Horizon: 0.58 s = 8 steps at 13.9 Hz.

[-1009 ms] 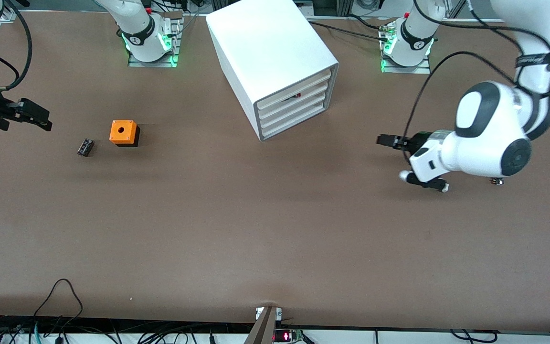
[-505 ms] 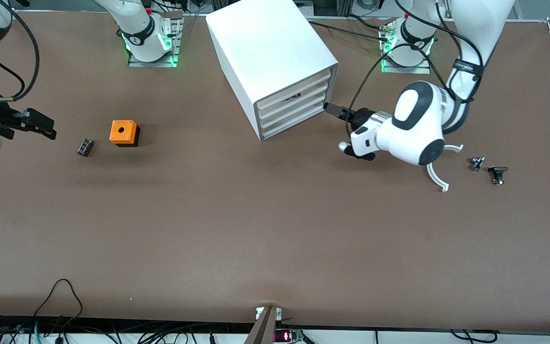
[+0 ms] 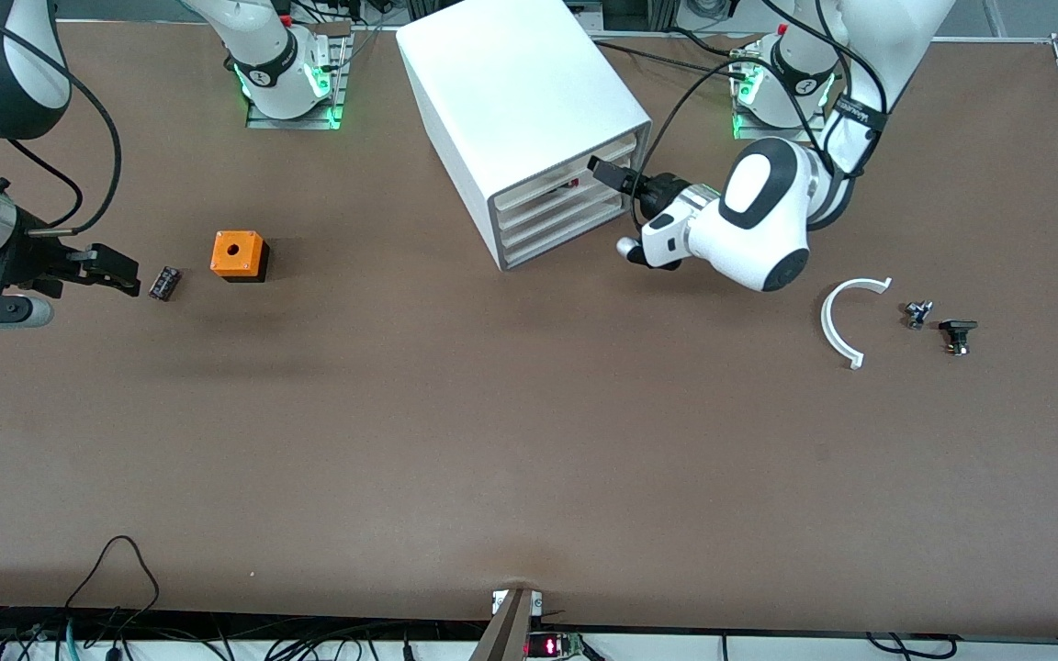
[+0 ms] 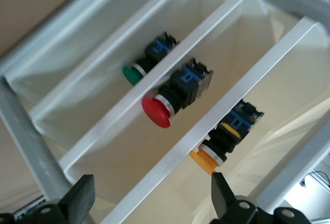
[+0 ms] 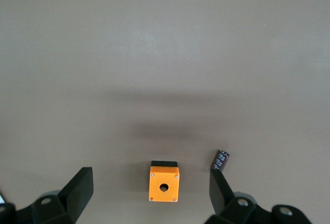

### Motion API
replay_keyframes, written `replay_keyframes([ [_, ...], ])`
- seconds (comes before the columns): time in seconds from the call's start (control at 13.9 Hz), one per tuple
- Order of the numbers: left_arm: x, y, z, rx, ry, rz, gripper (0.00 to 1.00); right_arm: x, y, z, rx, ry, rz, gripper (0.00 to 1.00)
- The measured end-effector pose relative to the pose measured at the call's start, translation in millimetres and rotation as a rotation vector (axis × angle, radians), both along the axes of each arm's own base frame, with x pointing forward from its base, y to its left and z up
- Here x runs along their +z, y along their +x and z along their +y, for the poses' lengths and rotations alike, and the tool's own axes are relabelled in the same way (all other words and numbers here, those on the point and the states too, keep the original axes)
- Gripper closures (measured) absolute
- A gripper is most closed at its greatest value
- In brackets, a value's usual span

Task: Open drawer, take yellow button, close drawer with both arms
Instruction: 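Reach the left gripper to the top drawer front of the white cabinet, then pull the top drawer open with the left gripper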

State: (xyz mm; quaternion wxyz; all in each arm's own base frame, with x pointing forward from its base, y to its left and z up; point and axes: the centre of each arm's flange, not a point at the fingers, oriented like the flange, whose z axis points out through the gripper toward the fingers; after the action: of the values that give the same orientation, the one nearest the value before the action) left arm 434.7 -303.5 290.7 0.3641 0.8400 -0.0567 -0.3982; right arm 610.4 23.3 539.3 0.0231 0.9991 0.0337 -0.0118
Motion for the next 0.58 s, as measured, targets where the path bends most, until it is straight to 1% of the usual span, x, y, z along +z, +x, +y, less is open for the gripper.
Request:
replay_keyframes([
  [0.14,-6.0,-8.9,-1.1,-0.007,0.006,0.015,0.01,0.7,-0.8,17.7,0.029,0.000,-0.002,0.00],
  [0.29,-8.4,-14.1,-5.9,-0.012,0.009,0.012,0.02,7.1,-1.9,24.7,0.045,0.002,-0.013,0.00],
  [0.36,-8.7,-14.1,-8.2,-0.007,0.011,0.002,0.10,12.2,-3.0,27.0,0.054,0.003,-0.022,0.00],
  [0.43,-9.0,-12.4,-8.6,0.001,0.014,-0.010,0.20,17.8,-4.8,29.0,0.076,0.004,-0.030,0.00],
  [0.58,-11.5,-14.2,-9.0,0.004,0.019,-0.013,0.41,25.0,-7.8,30.2,0.172,0.005,-0.036,0.00],
])
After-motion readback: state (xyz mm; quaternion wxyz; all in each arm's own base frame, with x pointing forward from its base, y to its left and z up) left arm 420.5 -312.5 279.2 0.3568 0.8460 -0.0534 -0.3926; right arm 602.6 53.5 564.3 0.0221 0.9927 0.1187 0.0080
